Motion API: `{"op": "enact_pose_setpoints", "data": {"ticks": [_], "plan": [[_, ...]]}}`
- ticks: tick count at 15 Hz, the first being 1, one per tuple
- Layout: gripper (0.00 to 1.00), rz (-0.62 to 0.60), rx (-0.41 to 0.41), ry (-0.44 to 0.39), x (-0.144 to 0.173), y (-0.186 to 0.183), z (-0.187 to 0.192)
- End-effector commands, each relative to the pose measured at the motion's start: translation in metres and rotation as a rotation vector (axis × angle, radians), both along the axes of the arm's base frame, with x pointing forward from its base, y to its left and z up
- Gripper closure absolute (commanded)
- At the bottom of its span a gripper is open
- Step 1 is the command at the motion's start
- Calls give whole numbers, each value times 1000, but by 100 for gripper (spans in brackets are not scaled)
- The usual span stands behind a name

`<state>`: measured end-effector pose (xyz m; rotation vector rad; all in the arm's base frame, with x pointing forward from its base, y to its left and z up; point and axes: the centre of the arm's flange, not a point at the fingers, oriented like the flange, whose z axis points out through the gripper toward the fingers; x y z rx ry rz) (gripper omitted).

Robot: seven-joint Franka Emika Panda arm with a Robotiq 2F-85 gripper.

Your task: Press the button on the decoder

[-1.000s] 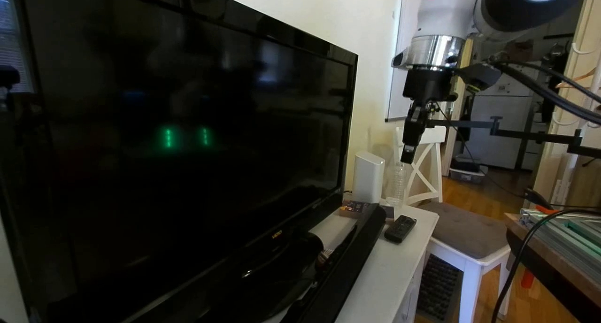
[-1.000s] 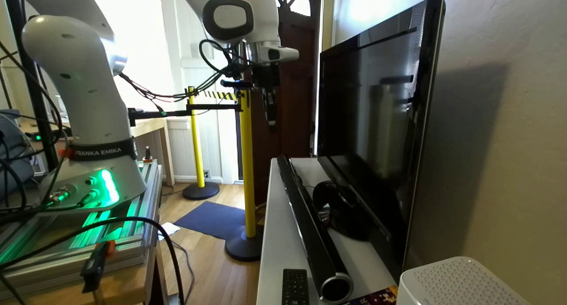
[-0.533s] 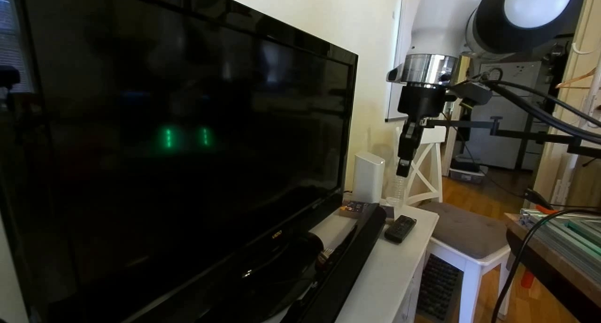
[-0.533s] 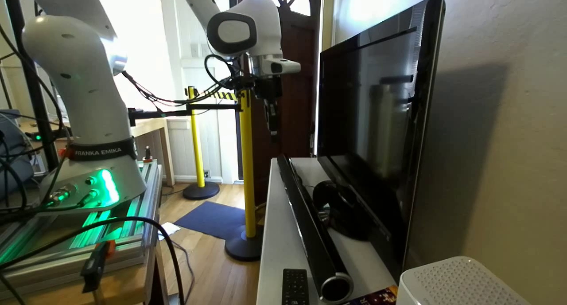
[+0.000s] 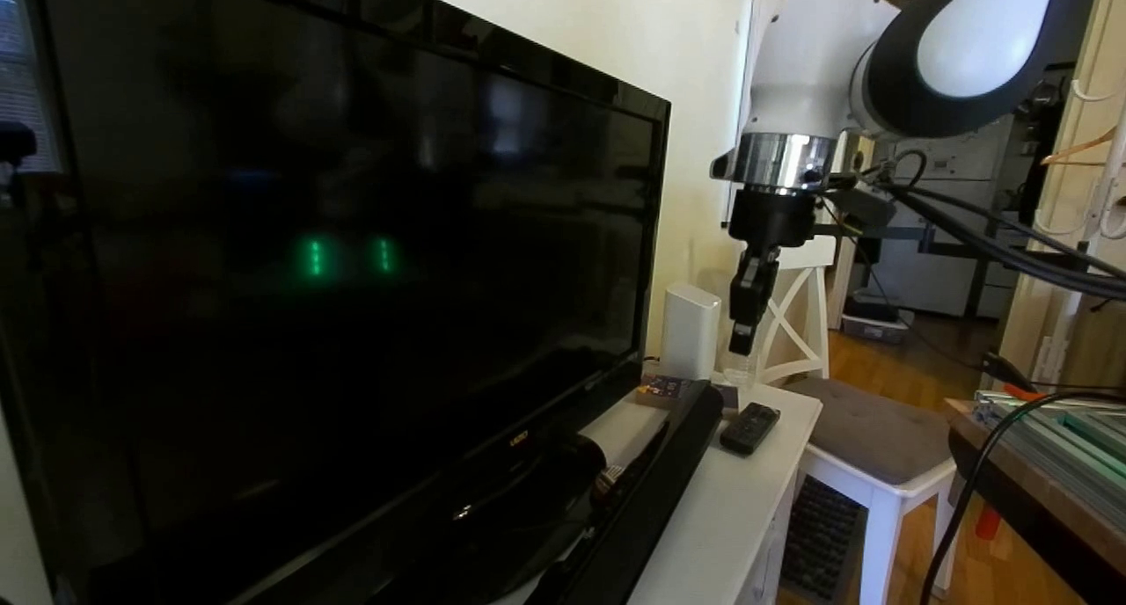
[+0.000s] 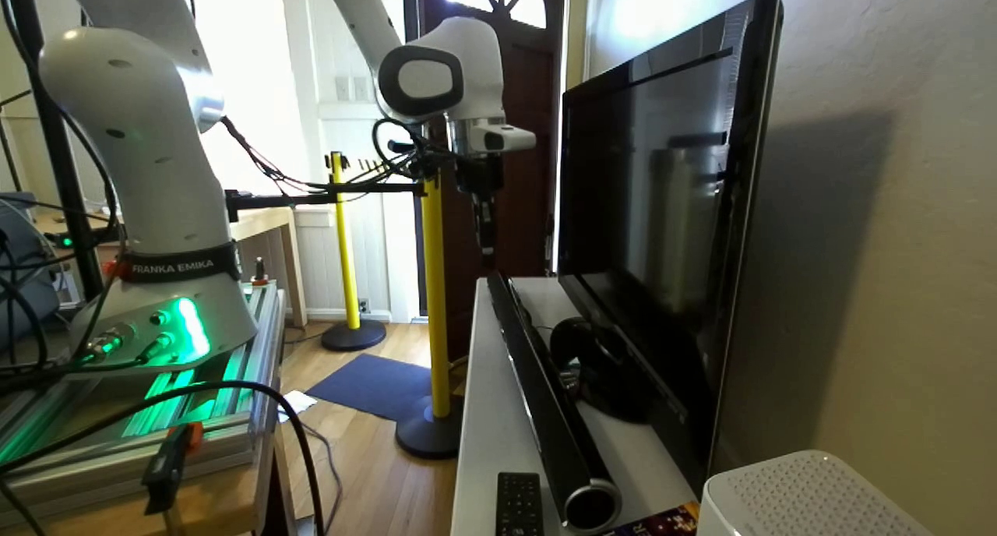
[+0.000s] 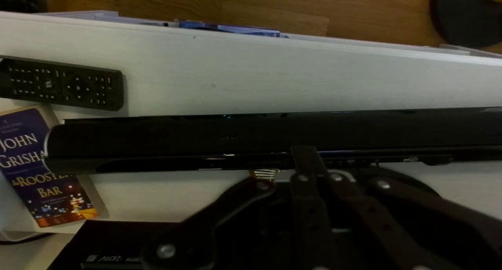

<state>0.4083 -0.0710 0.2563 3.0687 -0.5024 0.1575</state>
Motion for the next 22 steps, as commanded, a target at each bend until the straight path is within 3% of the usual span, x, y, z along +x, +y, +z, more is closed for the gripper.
{"op": "enact_pose_setpoints", "data": {"ticks": [1,11,22], "plan": [[100,-33,-34,-22,41,5,-42],[100,-54,-37,-98,91,23,-111],[100,-92,-9,-133,115,36,-156]]}}
